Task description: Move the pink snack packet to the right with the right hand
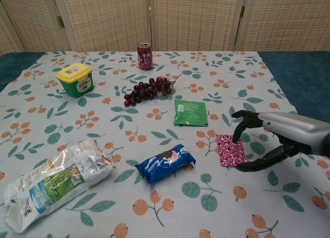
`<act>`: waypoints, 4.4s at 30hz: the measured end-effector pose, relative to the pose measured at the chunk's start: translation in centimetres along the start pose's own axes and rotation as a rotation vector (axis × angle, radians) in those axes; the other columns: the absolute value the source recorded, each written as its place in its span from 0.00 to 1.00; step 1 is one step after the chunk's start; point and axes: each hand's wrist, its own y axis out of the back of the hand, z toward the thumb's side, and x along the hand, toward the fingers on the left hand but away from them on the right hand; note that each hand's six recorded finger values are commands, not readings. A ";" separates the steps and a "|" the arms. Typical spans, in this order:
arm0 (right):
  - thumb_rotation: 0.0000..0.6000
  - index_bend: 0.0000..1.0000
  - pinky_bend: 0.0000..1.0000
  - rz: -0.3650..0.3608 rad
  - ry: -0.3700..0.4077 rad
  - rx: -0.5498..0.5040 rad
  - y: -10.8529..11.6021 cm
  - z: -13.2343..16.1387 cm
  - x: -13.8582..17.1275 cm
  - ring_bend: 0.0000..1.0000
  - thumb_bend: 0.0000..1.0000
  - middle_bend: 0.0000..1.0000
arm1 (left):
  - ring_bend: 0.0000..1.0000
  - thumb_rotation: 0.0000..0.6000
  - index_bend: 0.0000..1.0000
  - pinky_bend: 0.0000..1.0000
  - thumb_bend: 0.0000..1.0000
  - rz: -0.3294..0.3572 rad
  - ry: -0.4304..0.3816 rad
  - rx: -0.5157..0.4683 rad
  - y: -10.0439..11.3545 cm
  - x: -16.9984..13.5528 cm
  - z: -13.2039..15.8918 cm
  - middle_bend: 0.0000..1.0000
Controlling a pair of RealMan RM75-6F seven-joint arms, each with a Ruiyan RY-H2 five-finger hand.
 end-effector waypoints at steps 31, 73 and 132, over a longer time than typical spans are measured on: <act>0.52 0.32 0.00 0.031 -0.081 0.054 -1.4 -2.7 -0.2 0.00 0.16 0.04 | 0.08 1.00 0.19 0.00 0.24 -0.009 0.002 0.000 -0.3 0.0 -0.1 0.07; 0.79 0.32 0.00 -0.047 -0.060 0.071 -0.4 -2.3 2.5 0.00 0.16 0.04 | 0.08 1.00 0.19 0.00 0.24 -0.013 0.000 -0.005 -0.7 -0.1 -0.2 0.07; 0.80 0.32 0.00 -0.121 -0.151 0.179 2.3 -2.9 -6.1 0.00 0.16 0.04 | 0.08 1.00 0.19 0.00 0.24 -0.032 0.022 -0.011 -1.0 -0.4 -1.0 0.07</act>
